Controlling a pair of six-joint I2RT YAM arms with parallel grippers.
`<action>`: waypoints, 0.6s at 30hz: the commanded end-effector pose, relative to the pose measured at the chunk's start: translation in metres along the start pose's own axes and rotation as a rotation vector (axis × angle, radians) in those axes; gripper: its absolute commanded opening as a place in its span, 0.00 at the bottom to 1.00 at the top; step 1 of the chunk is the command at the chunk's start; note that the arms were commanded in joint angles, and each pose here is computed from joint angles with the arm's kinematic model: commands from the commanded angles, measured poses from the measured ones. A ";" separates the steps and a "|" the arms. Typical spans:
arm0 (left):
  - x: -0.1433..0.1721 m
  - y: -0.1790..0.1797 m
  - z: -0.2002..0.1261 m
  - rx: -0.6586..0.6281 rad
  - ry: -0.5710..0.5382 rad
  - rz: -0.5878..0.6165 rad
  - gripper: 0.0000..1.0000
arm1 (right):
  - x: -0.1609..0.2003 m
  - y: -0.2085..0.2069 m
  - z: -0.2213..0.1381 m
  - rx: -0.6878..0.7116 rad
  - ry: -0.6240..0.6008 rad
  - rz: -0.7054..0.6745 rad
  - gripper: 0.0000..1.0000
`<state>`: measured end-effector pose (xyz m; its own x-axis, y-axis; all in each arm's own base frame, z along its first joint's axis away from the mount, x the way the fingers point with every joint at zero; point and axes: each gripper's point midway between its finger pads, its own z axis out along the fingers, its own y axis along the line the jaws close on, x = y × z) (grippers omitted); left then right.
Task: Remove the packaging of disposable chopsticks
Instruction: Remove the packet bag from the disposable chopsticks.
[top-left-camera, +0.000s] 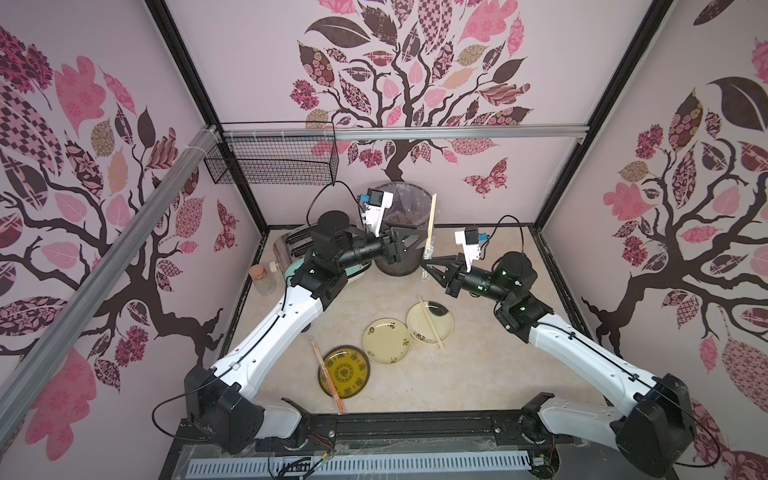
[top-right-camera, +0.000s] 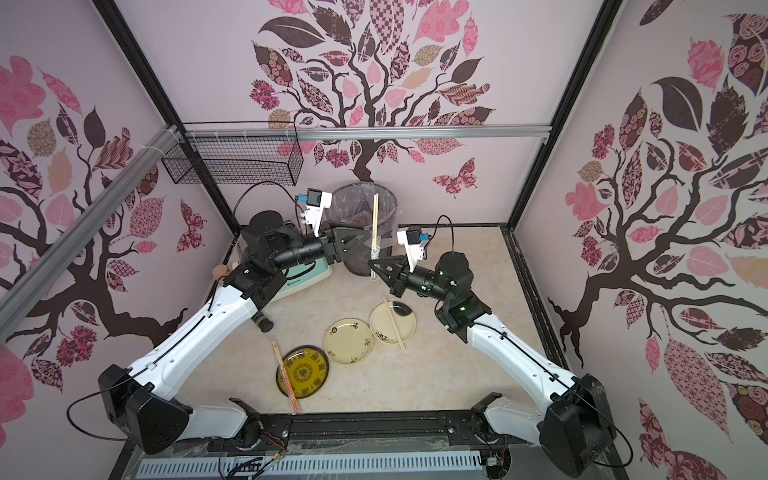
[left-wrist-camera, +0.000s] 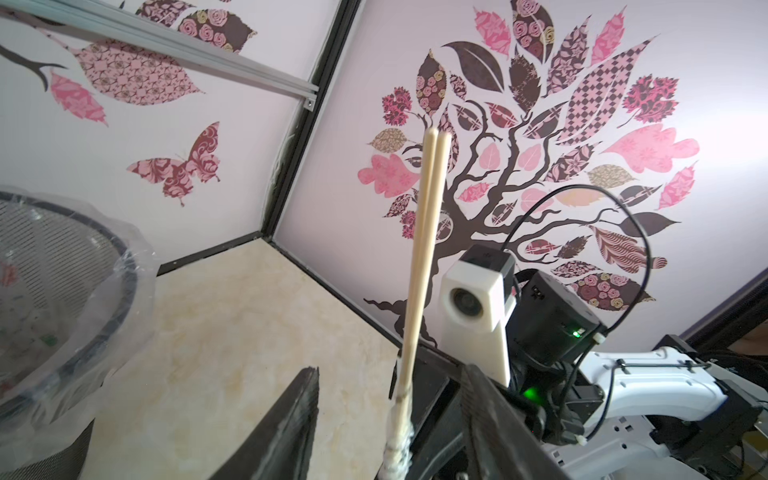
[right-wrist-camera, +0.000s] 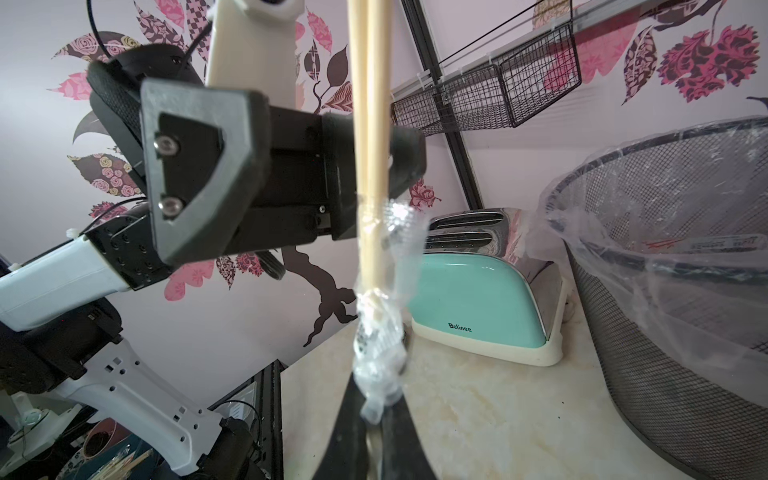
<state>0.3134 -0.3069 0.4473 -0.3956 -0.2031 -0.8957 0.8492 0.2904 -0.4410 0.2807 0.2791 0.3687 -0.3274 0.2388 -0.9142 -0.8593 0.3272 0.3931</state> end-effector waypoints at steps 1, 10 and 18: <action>-0.001 -0.005 0.009 0.068 0.022 -0.012 0.58 | -0.012 0.013 -0.002 -0.046 -0.035 -0.020 0.00; 0.014 0.003 0.019 0.071 0.058 -0.043 0.23 | -0.020 0.013 -0.002 -0.039 -0.068 -0.021 0.00; 0.039 0.006 0.018 0.057 0.098 -0.066 0.12 | -0.043 0.009 0.004 -0.007 -0.123 -0.029 0.00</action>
<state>0.3159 -0.3291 0.4220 -0.4633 -0.1488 -0.8736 0.8458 0.2200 -0.4860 0.2872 0.2791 0.3685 -0.3509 0.2718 -0.8961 -0.8402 0.3311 0.4294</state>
